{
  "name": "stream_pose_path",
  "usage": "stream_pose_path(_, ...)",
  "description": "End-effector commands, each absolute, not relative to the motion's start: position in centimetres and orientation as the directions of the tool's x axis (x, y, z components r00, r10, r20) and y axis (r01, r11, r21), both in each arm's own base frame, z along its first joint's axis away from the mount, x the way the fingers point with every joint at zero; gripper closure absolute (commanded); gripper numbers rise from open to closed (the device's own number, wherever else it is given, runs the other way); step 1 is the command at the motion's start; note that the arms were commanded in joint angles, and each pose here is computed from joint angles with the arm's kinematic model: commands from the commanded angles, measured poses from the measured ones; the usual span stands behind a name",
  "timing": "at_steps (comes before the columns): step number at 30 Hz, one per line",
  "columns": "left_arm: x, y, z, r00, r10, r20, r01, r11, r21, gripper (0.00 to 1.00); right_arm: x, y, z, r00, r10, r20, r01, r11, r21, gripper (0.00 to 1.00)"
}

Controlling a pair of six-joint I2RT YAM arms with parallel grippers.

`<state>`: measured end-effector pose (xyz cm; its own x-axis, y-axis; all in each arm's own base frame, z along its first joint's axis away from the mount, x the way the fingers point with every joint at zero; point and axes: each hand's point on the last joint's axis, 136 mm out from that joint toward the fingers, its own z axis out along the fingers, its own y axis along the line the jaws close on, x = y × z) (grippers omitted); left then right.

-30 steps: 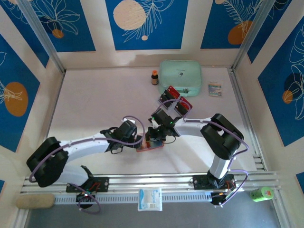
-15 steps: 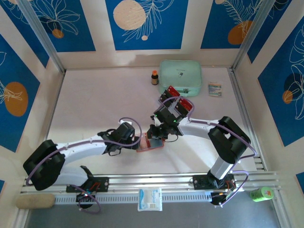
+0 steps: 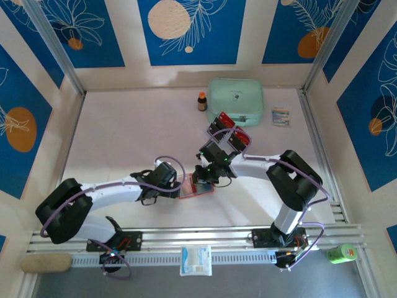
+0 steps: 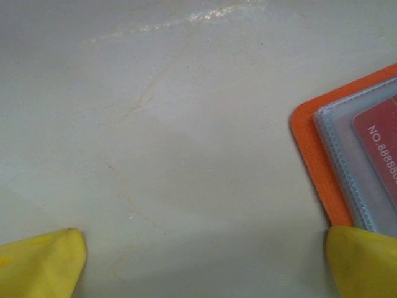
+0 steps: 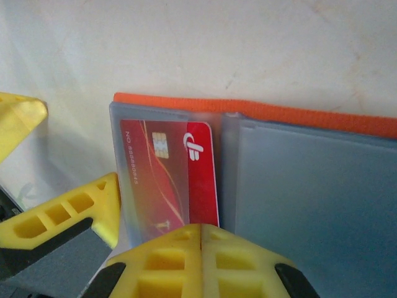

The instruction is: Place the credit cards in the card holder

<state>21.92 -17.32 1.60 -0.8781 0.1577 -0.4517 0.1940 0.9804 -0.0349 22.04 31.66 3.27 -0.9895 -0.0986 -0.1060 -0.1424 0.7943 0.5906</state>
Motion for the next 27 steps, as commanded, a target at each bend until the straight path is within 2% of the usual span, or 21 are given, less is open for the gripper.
stream_pose_path(1, 21.6, -16.4, 0.5, -0.894, 0.165, -0.417, 0.182, 0.983, -0.002, 0.00, 20.7, 31.7, 2.0, -0.990, -0.126, -0.067, -0.142, 0.807, 0.573, 0.98)
stream_pose_path(9, 21.7, -16.5, 0.3, -0.895, 0.167, -0.413, 0.186, 0.983, -0.005, 0.00, 19.8, 33.2, 1.3, -0.987, -0.156, -0.040, -0.151, 0.806, 0.572, 1.00)
stream_pose_path(14, 21.9, -16.8, 0.7, -0.894, 0.163, -0.418, 0.186, 0.982, -0.016, 0.00, 20.3, 34.0, 2.8, -0.985, -0.159, -0.064, -0.165, 0.787, 0.594, 1.00)
stream_pose_path(22, 23.0, -17.4, 4.0, -0.873, 0.101, -0.477, 0.152, 0.986, -0.069, 0.00, 22.0, 32.1, 6.2, -0.986, -0.104, -0.134, -0.164, 0.780, 0.604, 0.99)
stream_pose_path(27, 23.6, -16.5, 5.1, -0.868, 0.045, -0.494, 0.094, 0.993, -0.076, 0.00, 22.7, 31.2, 6.4, -0.985, -0.101, -0.141, -0.166, 0.786, 0.595, 0.98)
